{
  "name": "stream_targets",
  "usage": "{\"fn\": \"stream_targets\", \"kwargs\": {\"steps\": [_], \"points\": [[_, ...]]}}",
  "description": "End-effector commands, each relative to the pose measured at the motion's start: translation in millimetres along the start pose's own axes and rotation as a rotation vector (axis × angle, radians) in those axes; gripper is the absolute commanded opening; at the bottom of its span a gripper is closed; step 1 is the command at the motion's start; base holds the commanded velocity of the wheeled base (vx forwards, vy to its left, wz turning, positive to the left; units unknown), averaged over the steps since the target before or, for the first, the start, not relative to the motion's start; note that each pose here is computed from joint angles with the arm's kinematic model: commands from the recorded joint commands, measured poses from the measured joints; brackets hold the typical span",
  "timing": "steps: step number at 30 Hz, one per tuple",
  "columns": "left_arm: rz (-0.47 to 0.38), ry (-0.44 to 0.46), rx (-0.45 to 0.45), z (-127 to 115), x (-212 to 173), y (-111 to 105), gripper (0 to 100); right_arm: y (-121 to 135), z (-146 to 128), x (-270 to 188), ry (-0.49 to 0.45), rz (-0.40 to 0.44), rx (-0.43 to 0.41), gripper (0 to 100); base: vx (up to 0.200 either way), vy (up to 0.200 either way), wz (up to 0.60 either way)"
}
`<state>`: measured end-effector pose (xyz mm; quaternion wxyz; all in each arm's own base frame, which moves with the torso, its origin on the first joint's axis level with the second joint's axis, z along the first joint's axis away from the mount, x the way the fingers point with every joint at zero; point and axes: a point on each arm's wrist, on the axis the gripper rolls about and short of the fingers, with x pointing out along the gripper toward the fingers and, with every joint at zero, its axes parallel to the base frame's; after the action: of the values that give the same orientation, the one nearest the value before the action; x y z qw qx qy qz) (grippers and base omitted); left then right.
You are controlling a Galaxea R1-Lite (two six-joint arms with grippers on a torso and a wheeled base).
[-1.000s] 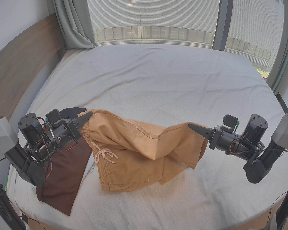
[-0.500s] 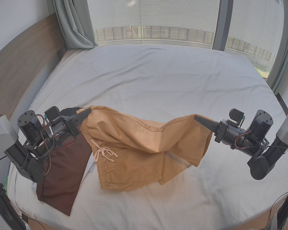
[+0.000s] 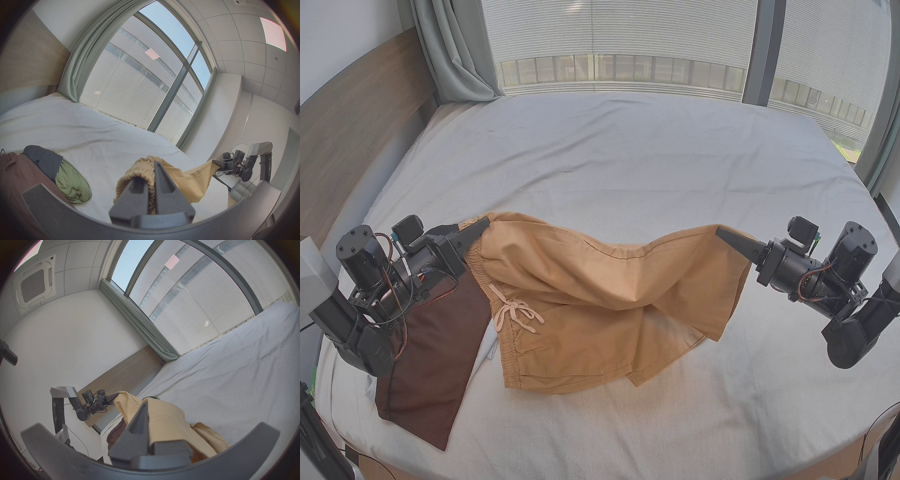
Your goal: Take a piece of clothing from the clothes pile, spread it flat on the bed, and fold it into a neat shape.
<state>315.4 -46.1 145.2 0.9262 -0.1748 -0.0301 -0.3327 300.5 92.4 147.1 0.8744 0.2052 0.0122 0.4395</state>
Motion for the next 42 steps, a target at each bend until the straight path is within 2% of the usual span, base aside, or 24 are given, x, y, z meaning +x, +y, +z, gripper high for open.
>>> {"fn": "stream_targets", "kwargs": {"steps": [1,16,42], "points": [[0.000,-0.004,0.001,1,1,0,0,-3,4,-2,-0.012,-0.010,-0.008,0,0.000,0.000,0.00],[0.013,-0.029,0.017,7,1,6,0,-8,13,-6,-0.040,-0.029,-0.025,0,0.000,0.000,0.00],[0.080,-0.013,-0.002,1,-6,29,0,-19,21,-13,-0.063,-0.064,-0.043,0,0.000,0.000,0.00]]}}
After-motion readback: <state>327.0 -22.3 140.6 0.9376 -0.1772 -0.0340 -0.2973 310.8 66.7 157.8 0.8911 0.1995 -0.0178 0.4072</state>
